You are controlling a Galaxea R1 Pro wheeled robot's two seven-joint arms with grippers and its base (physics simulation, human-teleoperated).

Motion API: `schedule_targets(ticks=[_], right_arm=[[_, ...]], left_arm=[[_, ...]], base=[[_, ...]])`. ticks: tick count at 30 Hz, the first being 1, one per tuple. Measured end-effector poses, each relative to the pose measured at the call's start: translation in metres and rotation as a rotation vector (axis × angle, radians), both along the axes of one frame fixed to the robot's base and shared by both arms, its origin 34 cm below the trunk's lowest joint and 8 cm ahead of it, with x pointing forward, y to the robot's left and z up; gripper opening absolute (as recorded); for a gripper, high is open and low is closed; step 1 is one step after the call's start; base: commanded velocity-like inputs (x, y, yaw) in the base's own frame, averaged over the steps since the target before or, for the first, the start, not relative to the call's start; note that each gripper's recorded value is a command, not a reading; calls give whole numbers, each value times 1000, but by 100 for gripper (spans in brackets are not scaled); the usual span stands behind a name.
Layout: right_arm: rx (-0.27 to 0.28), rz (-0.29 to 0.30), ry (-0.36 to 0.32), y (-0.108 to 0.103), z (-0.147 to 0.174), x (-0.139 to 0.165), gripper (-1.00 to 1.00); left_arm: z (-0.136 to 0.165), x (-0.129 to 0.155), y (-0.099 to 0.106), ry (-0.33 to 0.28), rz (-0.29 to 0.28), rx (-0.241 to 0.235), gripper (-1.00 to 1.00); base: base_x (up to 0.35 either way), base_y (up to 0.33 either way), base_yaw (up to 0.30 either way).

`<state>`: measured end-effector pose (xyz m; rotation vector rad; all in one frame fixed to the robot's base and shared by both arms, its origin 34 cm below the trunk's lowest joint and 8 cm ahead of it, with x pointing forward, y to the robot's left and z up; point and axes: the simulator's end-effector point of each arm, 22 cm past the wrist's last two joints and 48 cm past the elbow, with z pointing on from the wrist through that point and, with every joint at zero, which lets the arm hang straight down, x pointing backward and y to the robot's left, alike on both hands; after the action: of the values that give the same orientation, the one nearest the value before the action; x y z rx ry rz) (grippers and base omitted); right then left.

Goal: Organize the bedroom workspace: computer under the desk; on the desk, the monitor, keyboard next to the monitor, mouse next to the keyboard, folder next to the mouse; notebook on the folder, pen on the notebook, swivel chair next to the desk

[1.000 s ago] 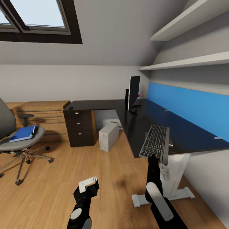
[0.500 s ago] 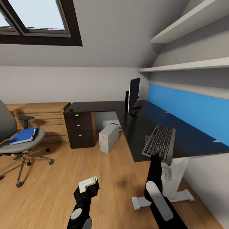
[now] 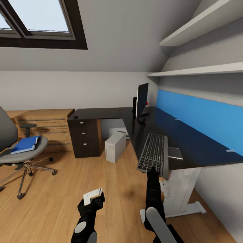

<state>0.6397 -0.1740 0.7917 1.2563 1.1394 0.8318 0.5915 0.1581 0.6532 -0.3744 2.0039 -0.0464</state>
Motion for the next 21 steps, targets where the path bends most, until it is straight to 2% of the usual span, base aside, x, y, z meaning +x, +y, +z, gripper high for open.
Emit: schedule_targets(ticks=[4, 12, 16, 21], right_arm=[[-5, 25, 19, 12, -2, -5, -100], [-4, 31, 42, 16, -13, -5, -100], [-18, 26, 15, 14, -7, -5, -100], [-37, 30, -30, 13, 3, -4, -100]], left_arm=[[0, 0, 0, 0, 0, 0, 100], [-1, 0, 0, 1, 0, 1, 100], [0, 0, 0, 1, 0, 0, 100], [0, 0, 0, 0, -1, 1, 100]], base=[[-216, 0, 0], [-329, 0, 0], [-264, 0, 0], [-49, 0, 0]])
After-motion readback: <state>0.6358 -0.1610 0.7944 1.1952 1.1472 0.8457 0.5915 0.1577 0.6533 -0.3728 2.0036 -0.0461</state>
